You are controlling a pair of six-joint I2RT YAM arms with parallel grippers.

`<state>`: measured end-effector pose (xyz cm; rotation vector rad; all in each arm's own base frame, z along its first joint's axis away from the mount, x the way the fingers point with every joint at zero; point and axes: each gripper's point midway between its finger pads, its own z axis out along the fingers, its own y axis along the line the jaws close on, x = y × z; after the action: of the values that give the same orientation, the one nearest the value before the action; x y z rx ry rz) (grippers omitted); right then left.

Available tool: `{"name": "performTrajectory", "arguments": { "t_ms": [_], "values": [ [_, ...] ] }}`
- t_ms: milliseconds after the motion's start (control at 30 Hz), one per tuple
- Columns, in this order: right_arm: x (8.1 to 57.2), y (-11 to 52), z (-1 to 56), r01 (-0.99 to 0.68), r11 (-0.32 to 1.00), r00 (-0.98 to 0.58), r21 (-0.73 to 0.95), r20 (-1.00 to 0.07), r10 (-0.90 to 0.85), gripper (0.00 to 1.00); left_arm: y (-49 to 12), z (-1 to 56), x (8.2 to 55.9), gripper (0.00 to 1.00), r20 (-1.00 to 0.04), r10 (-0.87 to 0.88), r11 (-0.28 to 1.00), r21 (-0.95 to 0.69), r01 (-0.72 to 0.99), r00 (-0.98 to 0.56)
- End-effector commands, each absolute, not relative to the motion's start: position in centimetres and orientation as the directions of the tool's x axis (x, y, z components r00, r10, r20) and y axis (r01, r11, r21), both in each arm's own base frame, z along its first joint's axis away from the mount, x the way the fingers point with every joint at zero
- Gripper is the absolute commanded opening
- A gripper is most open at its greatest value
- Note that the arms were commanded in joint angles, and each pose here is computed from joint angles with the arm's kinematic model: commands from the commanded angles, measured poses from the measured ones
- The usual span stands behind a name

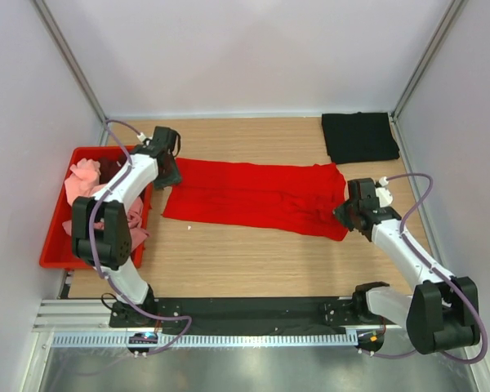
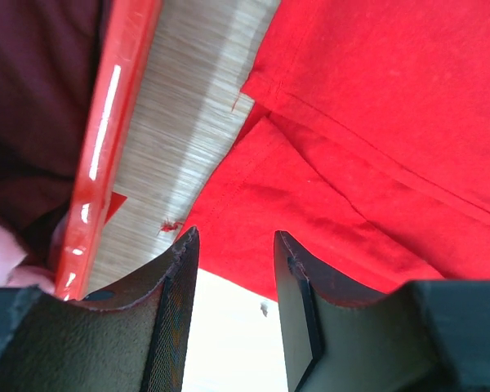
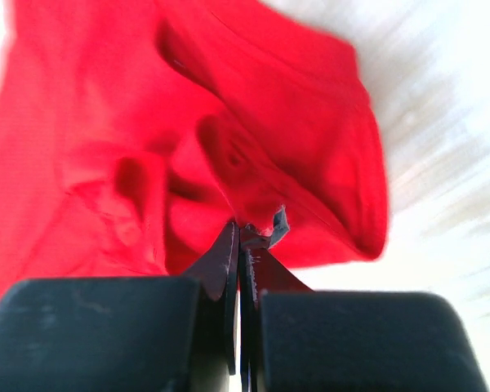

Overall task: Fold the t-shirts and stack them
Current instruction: Fold the tshirt

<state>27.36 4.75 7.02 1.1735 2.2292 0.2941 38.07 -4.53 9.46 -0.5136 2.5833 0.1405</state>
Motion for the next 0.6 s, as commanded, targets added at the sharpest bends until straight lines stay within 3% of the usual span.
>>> {"name": "performTrajectory", "arguments": {
  "t_ms": [0, 333, 467, 567],
  "values": [
    [29.7, 3.3, 9.8, 0.648, 0.612, -0.386, 0.453, -0.497, 0.777, 0.01, -4.1, 13.4, 39.1, 0.43, -0.576, -0.328, 0.921, -0.017, -0.390, -0.749],
    [35.1, 1.6, 10.2, 0.622, 0.684, -0.464, 0.381, -0.525, 0.714, 0.01, -3.8, 13.2, 39.4, 0.43, -0.566, -0.317, 0.920, 0.011, -0.391, -0.761],
    [35.9, 1.7, 10.2, 0.593, 0.719, -0.510, 0.364, -0.521, 0.684, 0.01, -6.0, 12.5, 40.0, 0.43, -0.522, -0.266, 0.958, -0.049, -0.283, -0.810],
    [36.7, 2.9, 10.6, 0.513, 0.773, -0.581, 0.373, -0.511, 0.633, 0.10, -7.4, 11.4, 39.9, 0.42, -0.463, -0.226, 0.974, -0.081, -0.213, -0.857]
  ]
}}
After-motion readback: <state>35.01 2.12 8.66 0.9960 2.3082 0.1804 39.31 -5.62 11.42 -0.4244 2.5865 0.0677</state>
